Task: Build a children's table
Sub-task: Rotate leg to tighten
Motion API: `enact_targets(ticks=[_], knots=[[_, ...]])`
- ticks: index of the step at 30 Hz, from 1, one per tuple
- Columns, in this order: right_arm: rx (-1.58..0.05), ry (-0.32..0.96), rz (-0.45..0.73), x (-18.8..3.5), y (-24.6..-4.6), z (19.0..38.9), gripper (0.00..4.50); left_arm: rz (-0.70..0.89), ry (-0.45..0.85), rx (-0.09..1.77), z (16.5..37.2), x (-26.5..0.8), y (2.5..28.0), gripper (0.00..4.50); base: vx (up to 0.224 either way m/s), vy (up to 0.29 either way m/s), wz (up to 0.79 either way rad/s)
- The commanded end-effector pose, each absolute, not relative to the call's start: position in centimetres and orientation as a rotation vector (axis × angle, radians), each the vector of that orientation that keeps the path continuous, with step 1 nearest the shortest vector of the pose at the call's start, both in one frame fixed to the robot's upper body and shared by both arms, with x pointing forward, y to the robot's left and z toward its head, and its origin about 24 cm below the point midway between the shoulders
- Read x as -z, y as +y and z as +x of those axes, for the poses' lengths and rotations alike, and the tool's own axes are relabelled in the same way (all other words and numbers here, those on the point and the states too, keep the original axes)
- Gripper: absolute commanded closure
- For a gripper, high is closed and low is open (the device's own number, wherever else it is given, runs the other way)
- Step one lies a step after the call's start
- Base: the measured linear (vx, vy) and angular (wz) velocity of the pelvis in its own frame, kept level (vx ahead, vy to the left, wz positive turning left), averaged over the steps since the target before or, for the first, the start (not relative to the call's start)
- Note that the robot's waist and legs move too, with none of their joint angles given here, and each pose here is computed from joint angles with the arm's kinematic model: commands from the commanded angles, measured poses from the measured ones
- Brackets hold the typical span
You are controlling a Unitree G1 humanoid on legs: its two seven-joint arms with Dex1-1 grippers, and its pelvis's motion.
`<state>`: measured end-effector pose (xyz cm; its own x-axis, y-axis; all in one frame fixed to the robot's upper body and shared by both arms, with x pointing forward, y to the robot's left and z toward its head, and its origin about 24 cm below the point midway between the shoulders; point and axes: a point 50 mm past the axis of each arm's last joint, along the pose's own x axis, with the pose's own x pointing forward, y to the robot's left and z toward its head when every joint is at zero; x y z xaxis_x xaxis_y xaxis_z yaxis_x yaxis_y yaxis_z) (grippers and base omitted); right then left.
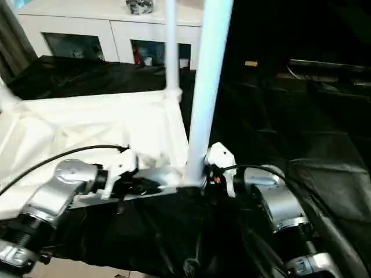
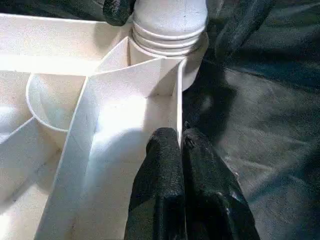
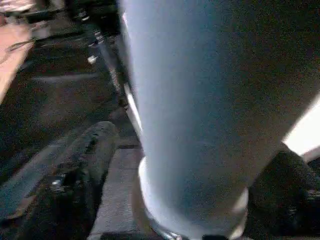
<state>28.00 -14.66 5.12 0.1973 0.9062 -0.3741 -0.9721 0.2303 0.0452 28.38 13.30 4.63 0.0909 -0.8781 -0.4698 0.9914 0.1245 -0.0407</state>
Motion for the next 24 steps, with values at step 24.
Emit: enact_targets(ticks=[24], knots=[[-1.104,0.395,-0.174,-2.9,-13.4,28.8,1.94,0.37,0.377,1.265,30.1,-4.4,11.2,4.5,0.0,0.0,0.0]])
